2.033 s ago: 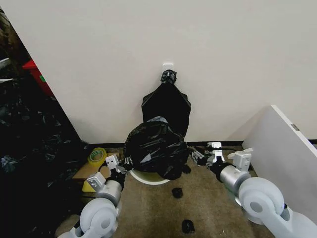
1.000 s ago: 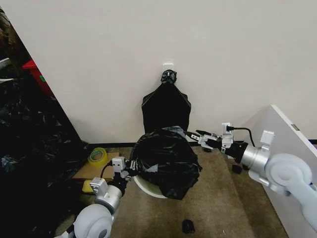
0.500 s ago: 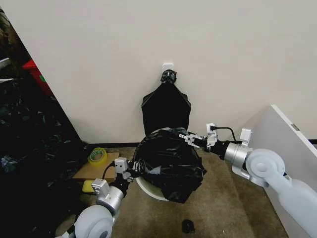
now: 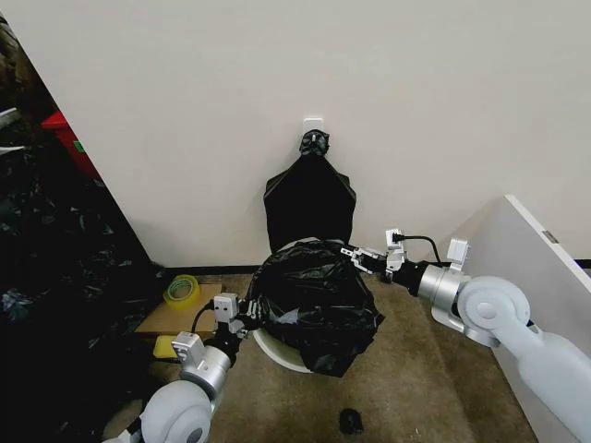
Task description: Place the garbage bag over the trash bin.
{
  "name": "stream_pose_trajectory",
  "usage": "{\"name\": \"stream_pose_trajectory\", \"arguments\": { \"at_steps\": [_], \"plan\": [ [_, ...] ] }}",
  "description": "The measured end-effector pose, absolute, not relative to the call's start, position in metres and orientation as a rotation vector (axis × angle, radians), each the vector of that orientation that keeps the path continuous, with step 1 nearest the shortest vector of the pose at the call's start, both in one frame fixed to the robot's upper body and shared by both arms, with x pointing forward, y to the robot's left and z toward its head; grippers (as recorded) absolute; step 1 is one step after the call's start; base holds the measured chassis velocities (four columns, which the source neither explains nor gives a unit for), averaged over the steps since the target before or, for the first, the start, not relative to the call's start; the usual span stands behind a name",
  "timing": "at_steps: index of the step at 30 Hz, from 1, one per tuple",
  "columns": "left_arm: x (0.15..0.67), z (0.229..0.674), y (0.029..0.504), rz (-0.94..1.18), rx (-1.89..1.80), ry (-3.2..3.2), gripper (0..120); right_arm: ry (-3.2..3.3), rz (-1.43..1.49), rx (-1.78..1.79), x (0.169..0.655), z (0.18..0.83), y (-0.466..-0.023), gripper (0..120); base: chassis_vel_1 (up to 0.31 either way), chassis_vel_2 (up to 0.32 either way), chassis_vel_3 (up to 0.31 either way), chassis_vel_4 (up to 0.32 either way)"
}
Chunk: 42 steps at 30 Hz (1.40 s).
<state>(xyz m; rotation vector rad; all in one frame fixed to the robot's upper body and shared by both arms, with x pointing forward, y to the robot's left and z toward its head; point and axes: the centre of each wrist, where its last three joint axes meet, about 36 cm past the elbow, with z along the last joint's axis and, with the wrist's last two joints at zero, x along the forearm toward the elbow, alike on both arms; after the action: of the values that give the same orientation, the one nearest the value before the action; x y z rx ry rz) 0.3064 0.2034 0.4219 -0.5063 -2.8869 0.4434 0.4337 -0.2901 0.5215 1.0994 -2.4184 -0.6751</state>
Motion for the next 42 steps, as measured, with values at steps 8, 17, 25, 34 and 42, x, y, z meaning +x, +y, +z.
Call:
{"name": "stream_pose_trajectory", "arguments": {
  "at_steps": [8, 17, 25, 34, 42],
  "plan": [
    [0.304, 0.423, 0.202, 0.423, -0.525, -2.903, 0, -2.442, -0.593, 1.077, 0.438, 0.520, -0.292, 0, 0.000, 0.000, 0.000, 0.000],
    [0.297, 0.427, 0.200, 0.409, -0.586, -2.913, 0, -2.445, -0.469, 1.071, 0.448, 0.506, -0.287, 0, 0.000, 0.000, 0.000, 0.000],
    [0.299, 0.429, 0.203, 0.347, -0.662, -2.928, 0, -2.462, -0.374, 1.050, 0.449, 0.501, -0.294, 0, 0.000, 0.000, 0.000, 0.000],
    [0.300, 0.426, 0.203, 0.328, -0.673, -2.935, 0, -2.472, -0.318, 1.016, 0.447, 0.491, -0.299, 0, 0.000, 0.000, 0.000, 0.000],
    [0.298, 0.423, 0.203, 0.340, -0.649, -2.924, 0, -2.474, -0.316, 1.049, 0.441, 0.496, -0.313, 21, 0.000, 0.000, 0.000, 0.000]
  ]
}}
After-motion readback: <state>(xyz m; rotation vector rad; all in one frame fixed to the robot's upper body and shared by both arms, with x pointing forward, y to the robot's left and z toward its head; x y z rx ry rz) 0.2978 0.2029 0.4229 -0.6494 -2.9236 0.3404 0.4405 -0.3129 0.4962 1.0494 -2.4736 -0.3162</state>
